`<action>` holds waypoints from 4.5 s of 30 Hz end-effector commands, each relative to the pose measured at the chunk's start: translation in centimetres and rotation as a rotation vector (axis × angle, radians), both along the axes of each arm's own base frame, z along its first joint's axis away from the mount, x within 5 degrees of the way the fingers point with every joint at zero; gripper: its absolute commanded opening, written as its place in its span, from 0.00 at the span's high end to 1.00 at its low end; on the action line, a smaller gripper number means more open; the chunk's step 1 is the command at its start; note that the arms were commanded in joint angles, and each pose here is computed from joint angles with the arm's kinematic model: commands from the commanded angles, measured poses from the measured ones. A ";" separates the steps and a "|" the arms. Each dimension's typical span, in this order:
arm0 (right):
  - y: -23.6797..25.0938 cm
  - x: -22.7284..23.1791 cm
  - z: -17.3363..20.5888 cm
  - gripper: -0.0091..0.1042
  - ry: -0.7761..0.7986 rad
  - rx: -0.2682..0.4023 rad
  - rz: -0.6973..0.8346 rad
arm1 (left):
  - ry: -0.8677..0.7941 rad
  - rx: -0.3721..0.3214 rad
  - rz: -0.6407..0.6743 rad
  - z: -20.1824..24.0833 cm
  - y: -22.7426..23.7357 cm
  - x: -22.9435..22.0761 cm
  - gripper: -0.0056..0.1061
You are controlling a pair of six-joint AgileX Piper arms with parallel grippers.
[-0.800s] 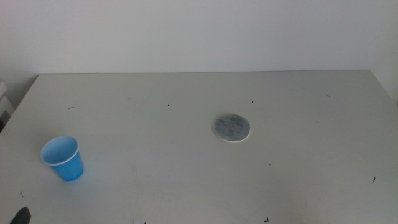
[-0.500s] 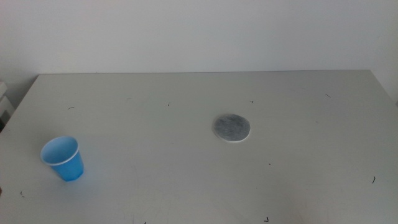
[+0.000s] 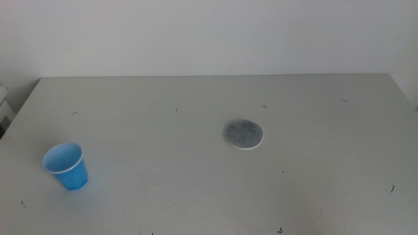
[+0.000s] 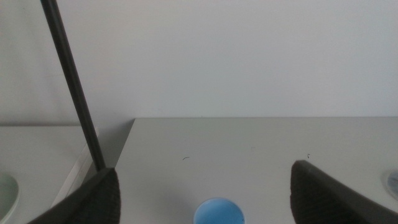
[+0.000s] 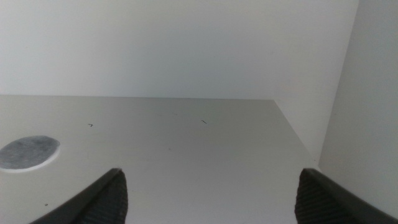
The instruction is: Place an empty cup on a cup mat.
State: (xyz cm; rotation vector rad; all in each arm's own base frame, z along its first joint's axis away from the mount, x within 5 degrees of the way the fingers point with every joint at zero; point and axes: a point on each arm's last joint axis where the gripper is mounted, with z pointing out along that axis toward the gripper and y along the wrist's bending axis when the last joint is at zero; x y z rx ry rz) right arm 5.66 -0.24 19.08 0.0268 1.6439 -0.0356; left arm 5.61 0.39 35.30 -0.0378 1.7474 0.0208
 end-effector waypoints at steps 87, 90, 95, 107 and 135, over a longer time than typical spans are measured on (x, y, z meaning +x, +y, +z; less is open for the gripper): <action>0.0 -0.2 1.1 0.09 -0.108 -0.023 0.002 | 1.355 0.044 -0.096 -14.1 2.2 30.8 0.22; 0.0 -0.2 1.1 0.09 -0.108 -0.023 0.002 | 1.356 0.047 -0.100 -14.1 2.2 30.8 0.47; 0.0 -0.2 1.1 0.09 -0.108 -0.023 0.002 | 1.364 0.032 -0.106 -14.1 2.0 30.8 0.90; 0.0 -0.2 1.1 0.09 -0.108 -0.023 0.002 | 1.260 -0.115 -0.111 -8.6 0.9 29.1 0.95; 0.0 -0.2 1.1 0.09 -0.108 -0.023 0.002 | 1.050 -0.052 -0.520 -6.5 -26.0 36.7 0.95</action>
